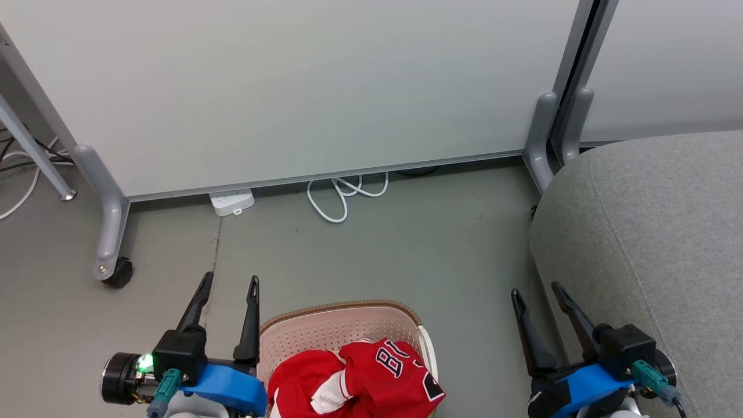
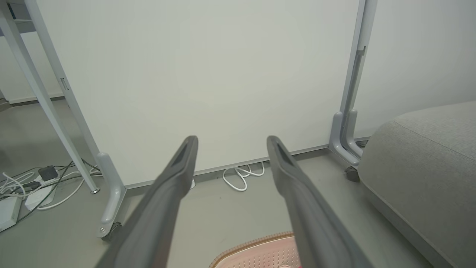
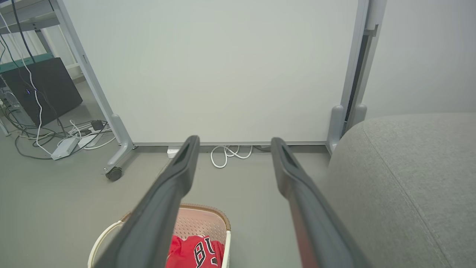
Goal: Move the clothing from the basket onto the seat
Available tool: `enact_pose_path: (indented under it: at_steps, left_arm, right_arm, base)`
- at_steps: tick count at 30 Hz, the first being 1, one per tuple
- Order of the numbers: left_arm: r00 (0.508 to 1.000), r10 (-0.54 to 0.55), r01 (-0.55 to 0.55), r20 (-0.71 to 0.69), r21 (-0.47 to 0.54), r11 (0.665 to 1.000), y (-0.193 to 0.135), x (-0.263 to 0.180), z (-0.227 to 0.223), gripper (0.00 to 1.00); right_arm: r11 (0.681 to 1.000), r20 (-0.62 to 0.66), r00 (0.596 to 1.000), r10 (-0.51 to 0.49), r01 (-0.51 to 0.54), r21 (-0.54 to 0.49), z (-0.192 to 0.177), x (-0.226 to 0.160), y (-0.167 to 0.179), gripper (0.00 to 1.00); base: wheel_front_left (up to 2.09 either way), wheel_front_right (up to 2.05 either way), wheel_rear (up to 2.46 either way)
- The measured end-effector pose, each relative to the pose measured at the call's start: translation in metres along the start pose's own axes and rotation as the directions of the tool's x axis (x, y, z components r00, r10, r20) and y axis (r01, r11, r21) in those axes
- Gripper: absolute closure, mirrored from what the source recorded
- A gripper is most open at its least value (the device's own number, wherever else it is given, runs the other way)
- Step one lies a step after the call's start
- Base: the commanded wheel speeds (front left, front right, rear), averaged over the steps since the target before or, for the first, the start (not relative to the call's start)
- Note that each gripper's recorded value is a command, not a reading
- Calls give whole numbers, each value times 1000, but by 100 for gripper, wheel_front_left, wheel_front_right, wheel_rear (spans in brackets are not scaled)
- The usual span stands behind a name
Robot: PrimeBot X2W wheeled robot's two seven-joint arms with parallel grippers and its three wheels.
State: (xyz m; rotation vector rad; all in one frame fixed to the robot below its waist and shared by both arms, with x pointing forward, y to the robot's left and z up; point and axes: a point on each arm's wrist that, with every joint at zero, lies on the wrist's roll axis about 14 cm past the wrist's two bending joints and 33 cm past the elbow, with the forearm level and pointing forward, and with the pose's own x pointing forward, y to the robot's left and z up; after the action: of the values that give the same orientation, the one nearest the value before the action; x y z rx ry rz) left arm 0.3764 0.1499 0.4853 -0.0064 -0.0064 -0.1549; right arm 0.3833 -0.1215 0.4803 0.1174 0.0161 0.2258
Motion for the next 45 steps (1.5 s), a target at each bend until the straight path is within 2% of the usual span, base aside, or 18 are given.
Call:
enact_pose_path:
  at_steps: [16,24,28,29,34,39,45]
  left_arm:
    - [1000,-12,12,-22,4,1000,-3,2,-7,0]
    - [990,-126,130,-57,71,989,-20,30,-14,0]
    - [957,-246,266,-155,124,956,-38,48,-42,0]
    - [957,-246,266,-155,124,956,-38,48,-42,0]
    - [900,-342,391,-271,155,907,-49,64,-79,0]
    - [818,-413,504,-401,154,850,-58,73,-127,0]
    - [676,-481,639,-558,119,760,-68,66,-192,0]
  right_arm:
    - [1000,-18,1000,2,-2,-7,-6,0,0,0]
    - [1000,-20,1000,6,-6,-14,-7,15,-2,0]
    - [1000,-21,1000,4,-5,-15,-9,30,-7,0]
    - [1000,-21,1000,4,-5,-15,-9,30,-7,0]
    - [1000,-30,999,-10,9,-16,-16,44,-17,0]
    - [999,-51,998,-38,37,-19,-27,58,-32,0]
    - [998,-86,994,-67,65,-24,-48,73,-50,0]
  base:
    - [0,0,0]
    - [0,0,0]
    - [0,0,0]
    - [0,0,0]
    - [0,0,0]
    - [0,0,0]
    - [0,0,0]
